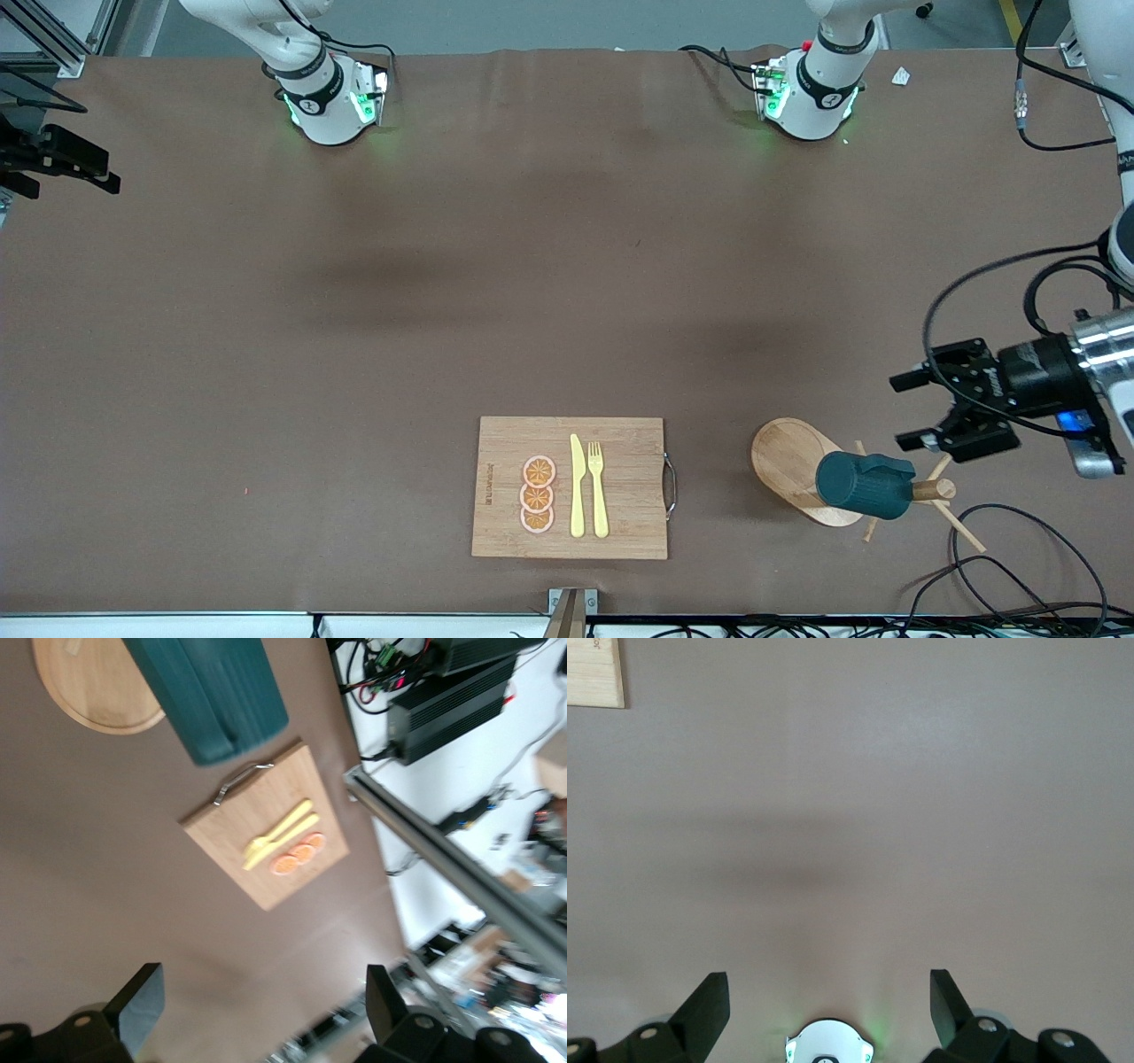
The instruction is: Pass cup and hang on rack
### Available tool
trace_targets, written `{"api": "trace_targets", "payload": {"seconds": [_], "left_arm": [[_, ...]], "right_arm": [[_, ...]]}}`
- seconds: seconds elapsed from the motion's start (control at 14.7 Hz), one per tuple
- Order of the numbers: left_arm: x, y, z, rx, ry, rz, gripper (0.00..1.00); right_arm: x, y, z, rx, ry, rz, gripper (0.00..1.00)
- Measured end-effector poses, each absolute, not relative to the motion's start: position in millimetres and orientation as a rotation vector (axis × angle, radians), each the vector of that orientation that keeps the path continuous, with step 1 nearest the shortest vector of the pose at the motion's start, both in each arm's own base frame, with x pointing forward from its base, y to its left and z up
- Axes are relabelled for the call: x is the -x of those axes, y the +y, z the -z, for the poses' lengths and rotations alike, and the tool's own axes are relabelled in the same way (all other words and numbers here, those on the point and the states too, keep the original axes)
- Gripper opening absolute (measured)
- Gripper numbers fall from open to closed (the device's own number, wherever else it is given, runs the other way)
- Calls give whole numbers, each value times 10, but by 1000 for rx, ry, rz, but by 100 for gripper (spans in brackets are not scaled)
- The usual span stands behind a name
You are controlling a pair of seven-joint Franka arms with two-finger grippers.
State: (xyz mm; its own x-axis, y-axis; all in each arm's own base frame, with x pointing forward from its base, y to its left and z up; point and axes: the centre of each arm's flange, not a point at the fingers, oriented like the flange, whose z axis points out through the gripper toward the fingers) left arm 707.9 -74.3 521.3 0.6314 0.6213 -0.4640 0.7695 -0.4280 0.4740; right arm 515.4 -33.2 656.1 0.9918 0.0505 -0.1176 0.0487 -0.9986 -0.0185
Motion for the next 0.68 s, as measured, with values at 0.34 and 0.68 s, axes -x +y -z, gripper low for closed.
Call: {"api": "trace_targets", "payload": {"seconds": [0.34, 0.68], "left_arm": [[-6795, -1730, -5268, -2597, 872, 145, 100], [-6405, -2412, -5440, -2930, 593, -5, 100]], "right_arm": [[-5154, -333, -6561, 3120, -77, -185, 100], [-5154, -333, -6562, 3120, -76, -185, 100]]}}
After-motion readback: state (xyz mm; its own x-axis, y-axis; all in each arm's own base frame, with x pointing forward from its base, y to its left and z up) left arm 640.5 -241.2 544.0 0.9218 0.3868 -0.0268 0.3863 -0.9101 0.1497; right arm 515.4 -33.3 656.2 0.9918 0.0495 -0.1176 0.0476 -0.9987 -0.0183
